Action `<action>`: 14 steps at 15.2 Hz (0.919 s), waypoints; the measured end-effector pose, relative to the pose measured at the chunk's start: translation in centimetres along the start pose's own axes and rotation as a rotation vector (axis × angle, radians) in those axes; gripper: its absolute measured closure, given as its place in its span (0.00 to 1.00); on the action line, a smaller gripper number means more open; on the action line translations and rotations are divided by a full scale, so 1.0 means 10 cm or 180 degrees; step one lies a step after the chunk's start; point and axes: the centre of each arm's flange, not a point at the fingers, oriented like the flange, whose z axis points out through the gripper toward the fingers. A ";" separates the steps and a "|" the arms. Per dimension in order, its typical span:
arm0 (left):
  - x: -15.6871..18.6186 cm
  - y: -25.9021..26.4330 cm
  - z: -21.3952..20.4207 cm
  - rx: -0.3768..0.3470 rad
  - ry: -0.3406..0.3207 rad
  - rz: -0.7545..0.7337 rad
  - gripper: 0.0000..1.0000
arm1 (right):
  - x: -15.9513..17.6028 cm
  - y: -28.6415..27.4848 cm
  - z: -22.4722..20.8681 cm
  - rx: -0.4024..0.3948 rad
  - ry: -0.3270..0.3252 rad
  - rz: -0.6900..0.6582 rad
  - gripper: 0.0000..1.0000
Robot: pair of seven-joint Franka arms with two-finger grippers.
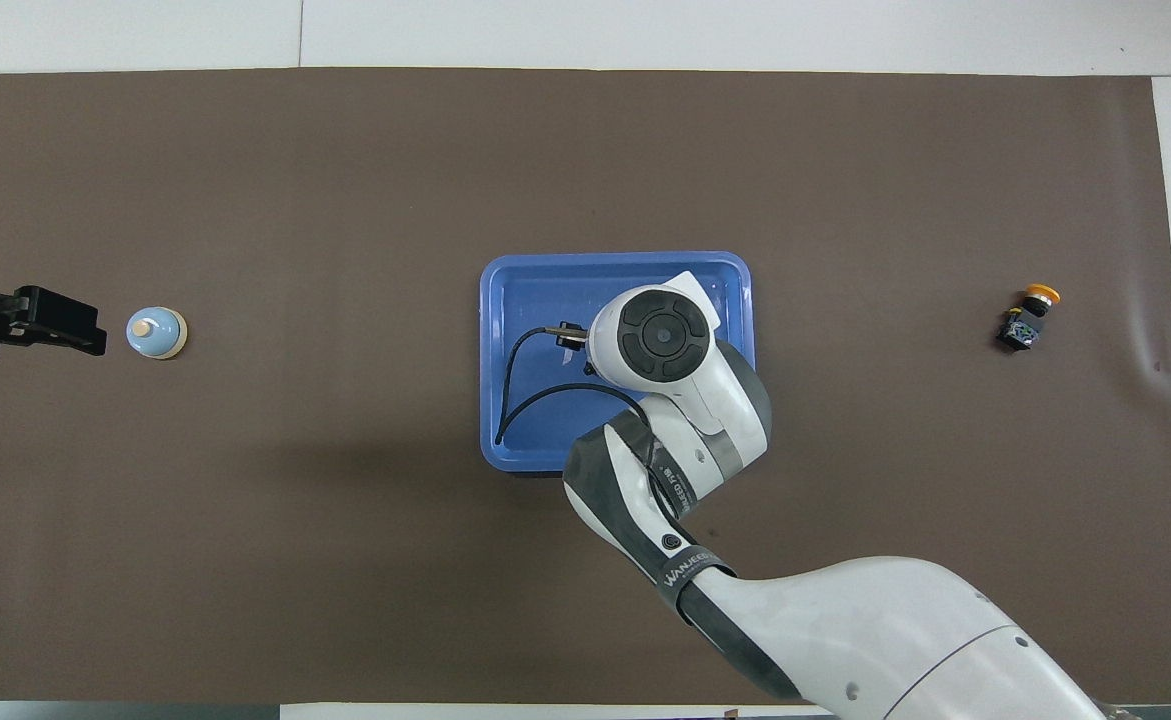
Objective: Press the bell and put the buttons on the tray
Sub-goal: 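Place the red button in the tray beside the green one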
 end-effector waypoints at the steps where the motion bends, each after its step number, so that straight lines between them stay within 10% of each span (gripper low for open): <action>1: 0.00 0.00 0.00 0.0000 0.0000 0.0000 0.00 | 0.00 0.00 -0.03 -0.0005 -0.0003 0.0001 0.30; 4: 0.00 0.00 0.00 0.0000 0.0000 0.0000 0.00 | 0.12 0.02 -0.32 -0.0108 -0.0075 0.0047 0.00; 14: 0.00 0.00 0.00 0.0000 0.0000 0.0000 0.00 | 1.73 2.39 -1.65 -0.0337 -0.0214 -0.0162 0.00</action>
